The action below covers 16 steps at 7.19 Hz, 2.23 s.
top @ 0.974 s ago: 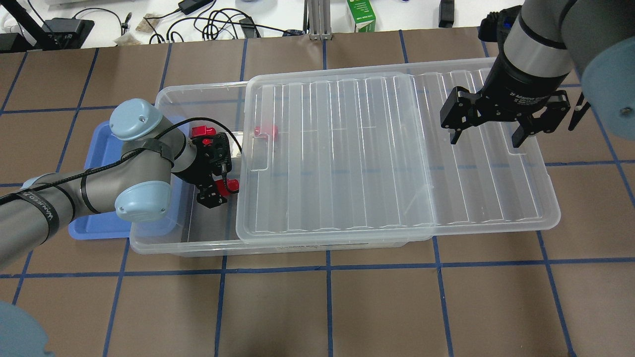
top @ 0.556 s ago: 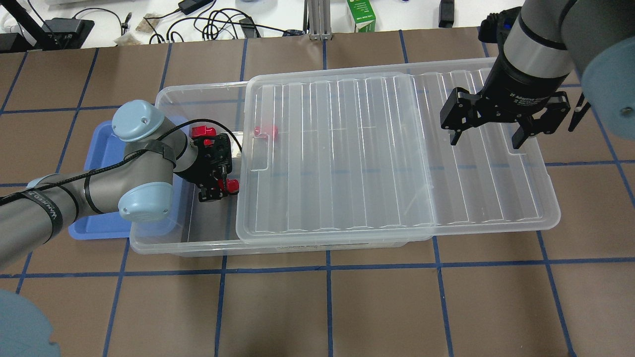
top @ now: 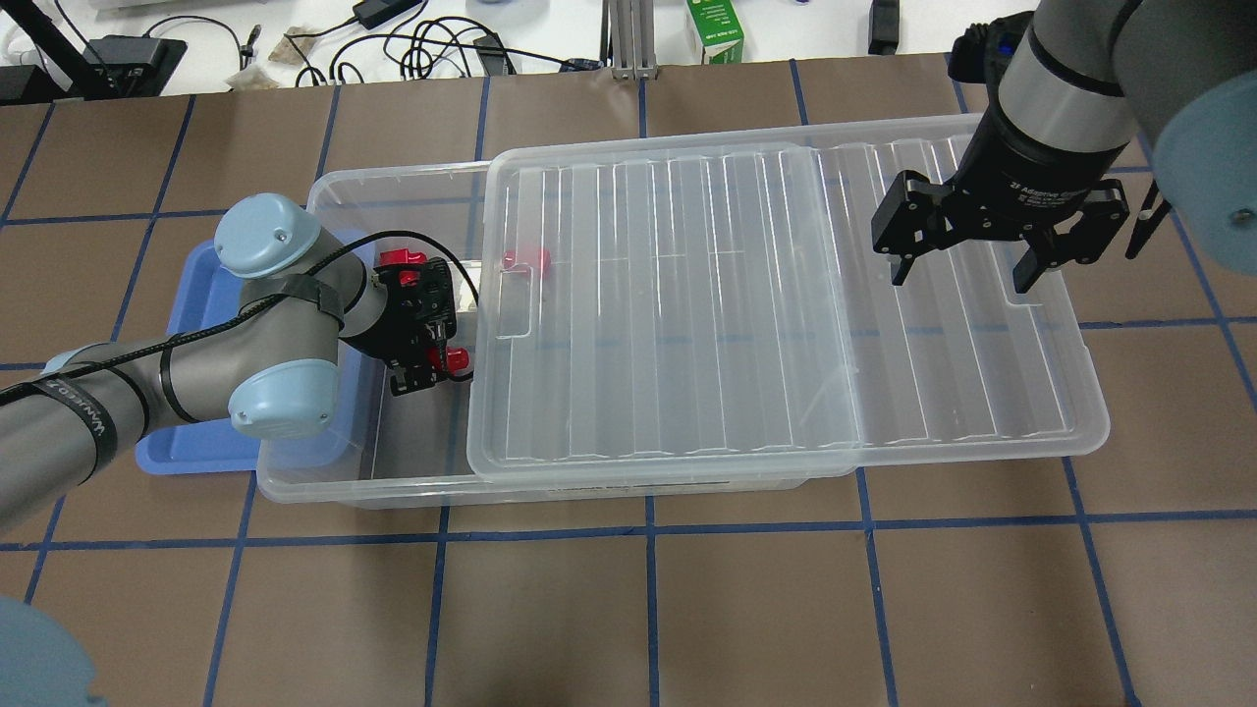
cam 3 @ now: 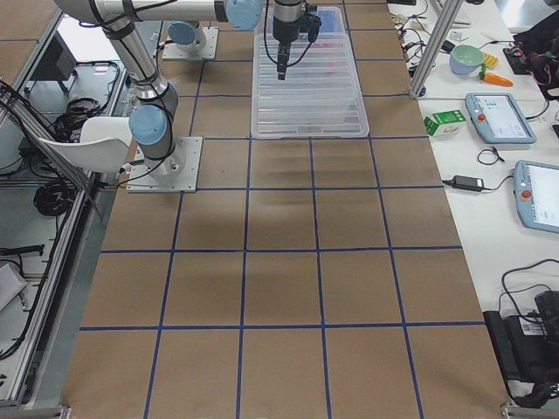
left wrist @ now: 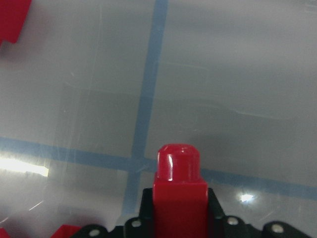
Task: Place red block in blue tray from box
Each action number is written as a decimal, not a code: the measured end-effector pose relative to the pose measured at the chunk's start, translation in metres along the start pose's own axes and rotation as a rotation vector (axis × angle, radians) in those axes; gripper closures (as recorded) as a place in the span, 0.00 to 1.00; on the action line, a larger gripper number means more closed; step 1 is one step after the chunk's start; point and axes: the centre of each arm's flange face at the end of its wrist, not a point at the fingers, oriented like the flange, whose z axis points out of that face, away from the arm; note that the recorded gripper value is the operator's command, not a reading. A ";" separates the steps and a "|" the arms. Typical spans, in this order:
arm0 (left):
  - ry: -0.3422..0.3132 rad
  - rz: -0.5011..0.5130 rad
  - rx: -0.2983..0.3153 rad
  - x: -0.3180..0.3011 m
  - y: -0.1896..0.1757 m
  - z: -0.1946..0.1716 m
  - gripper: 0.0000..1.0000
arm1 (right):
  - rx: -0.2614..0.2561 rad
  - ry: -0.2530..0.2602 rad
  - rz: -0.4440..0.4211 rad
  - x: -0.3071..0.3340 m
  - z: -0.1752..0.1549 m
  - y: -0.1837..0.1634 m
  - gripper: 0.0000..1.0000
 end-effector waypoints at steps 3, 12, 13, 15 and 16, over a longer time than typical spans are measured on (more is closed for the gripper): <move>-0.058 -0.011 -0.071 -0.002 0.006 -0.037 1.00 | 0.009 -0.006 0.006 0.006 -0.002 -0.005 0.00; -0.011 -0.709 -0.099 -0.031 0.116 -0.267 1.00 | -0.020 -0.023 -0.141 0.210 0.031 -0.063 0.00; -0.005 -0.788 -0.098 -0.029 0.155 -0.271 1.00 | -0.021 -0.026 -0.155 0.221 0.049 -0.079 0.00; 0.048 -0.903 -0.031 -0.038 0.215 -0.237 1.00 | -0.040 -0.043 -0.168 0.232 0.089 -0.109 0.00; 0.060 -0.923 -0.007 -0.045 0.230 -0.205 1.00 | -0.053 -0.053 -0.168 0.233 0.103 -0.115 0.00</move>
